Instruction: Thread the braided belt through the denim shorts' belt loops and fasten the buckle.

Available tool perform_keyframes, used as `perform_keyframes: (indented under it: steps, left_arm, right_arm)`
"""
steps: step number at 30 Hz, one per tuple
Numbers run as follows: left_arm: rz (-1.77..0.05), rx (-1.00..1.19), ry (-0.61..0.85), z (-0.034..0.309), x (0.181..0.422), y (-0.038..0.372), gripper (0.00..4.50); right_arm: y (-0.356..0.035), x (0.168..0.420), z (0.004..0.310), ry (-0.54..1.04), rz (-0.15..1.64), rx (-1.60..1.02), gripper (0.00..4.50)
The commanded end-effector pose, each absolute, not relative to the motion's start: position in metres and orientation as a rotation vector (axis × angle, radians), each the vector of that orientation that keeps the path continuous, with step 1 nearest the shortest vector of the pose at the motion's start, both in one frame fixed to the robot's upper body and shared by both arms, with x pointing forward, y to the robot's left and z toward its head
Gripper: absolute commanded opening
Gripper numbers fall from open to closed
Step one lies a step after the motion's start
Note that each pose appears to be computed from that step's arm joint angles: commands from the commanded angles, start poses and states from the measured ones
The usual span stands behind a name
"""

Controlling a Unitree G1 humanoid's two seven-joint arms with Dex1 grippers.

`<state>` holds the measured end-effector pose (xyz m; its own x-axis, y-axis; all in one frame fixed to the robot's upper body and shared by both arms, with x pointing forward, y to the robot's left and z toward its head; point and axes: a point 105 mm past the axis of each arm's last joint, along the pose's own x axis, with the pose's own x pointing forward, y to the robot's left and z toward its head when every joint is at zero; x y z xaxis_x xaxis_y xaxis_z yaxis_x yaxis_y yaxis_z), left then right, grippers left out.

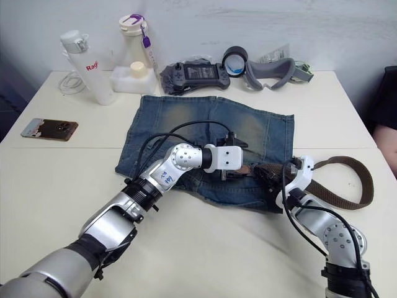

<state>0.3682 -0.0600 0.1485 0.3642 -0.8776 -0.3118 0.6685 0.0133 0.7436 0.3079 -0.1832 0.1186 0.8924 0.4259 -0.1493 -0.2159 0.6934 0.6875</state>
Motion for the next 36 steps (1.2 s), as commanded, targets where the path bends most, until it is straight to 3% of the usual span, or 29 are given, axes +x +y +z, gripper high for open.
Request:
perform_keyframes:
  steps: [1,9,15,28,36]
  left_arm:
    - [-1.206,1.075,-0.248,0.134,0.374,-0.057,4.46]
    - [-1.337,0.96,-0.244,0.137,0.357,-0.069,4.46]
    - [-1.387,1.008,-0.237,0.136,0.354,-0.067,4.46]
    - [-1.169,0.998,-0.266,0.152,0.384,-0.068,4.46]
    - [-1.172,0.944,-0.337,0.168,0.378,-0.074,4.46]
  right_arm:
    - [-0.181,0.302,0.121,0.3,0.371,0.71,0.0]
    - [-0.182,0.302,0.121,0.291,0.356,0.705,0.0]
    - [-0.183,0.304,0.122,0.29,0.356,0.695,0.0]
    - [-0.182,0.305,0.123,0.285,0.356,0.694,0.0]
    - [-0.183,0.304,0.121,0.286,0.351,0.698,0.0]
